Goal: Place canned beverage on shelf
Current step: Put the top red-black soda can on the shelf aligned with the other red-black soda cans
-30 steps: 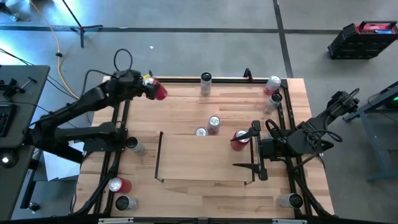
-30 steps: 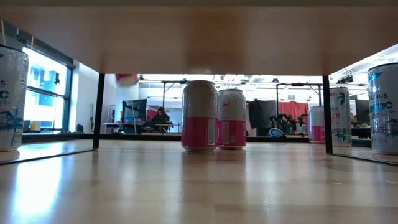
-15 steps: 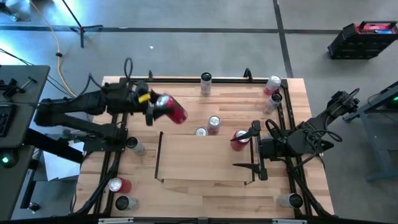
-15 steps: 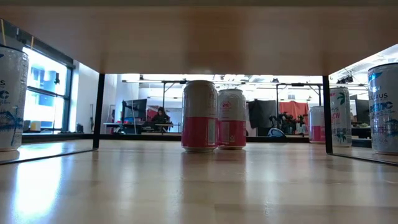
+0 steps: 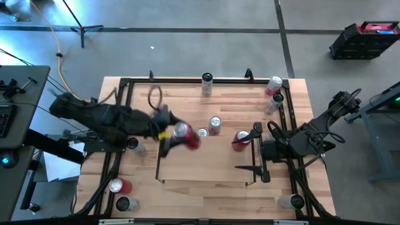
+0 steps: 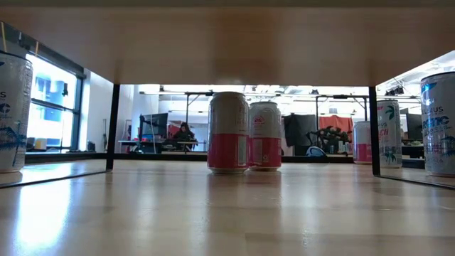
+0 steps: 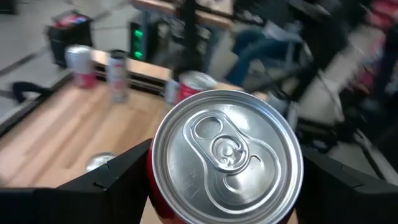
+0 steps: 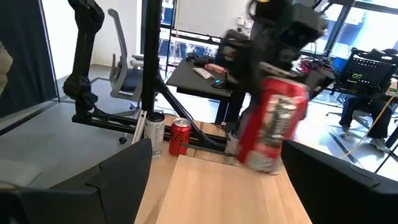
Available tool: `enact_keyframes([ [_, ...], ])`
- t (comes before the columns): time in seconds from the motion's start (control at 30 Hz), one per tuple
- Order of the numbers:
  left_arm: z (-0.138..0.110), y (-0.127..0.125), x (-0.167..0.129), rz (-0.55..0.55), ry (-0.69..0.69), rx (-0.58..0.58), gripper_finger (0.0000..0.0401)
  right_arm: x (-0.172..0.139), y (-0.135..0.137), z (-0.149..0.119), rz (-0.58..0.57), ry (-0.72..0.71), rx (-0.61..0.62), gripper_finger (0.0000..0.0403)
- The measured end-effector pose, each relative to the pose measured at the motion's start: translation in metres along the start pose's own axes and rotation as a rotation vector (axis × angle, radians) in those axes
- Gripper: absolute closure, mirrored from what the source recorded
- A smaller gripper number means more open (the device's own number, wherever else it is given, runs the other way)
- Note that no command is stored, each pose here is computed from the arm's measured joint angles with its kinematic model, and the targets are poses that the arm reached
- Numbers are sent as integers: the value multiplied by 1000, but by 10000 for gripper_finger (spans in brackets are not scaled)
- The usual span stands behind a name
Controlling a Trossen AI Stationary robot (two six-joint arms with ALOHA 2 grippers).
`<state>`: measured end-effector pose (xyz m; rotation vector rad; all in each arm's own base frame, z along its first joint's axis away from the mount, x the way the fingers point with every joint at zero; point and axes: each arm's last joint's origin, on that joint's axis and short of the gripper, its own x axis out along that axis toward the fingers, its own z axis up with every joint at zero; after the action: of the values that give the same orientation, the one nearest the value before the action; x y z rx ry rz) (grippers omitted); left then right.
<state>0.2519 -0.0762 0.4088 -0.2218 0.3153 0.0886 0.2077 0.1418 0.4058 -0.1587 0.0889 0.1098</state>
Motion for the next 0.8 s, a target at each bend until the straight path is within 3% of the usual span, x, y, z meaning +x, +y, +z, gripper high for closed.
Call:
enact_keyframes([
  [0.1, 1, -17, 7, -30, 31, 29, 103, -1, 2, 0, 8, -1, -1, 59],
  [0.27, -10, -30, 26, 36, 124, 102, 103, -2, 4, -1, 16, 8, 9, 59],
  [0.47, -13, -50, 46, 15, 153, 156, 103, -2, 4, -2, 17, 23, 27, 59],
  [0.6, -18, -55, 64, 37, 196, 206, 103, -2, 4, -2, 17, 23, 26, 59],
  [0.8, -31, -50, 91, 79, 261, 178, 103, -2, 4, -2, 17, 22, 28, 59],
])
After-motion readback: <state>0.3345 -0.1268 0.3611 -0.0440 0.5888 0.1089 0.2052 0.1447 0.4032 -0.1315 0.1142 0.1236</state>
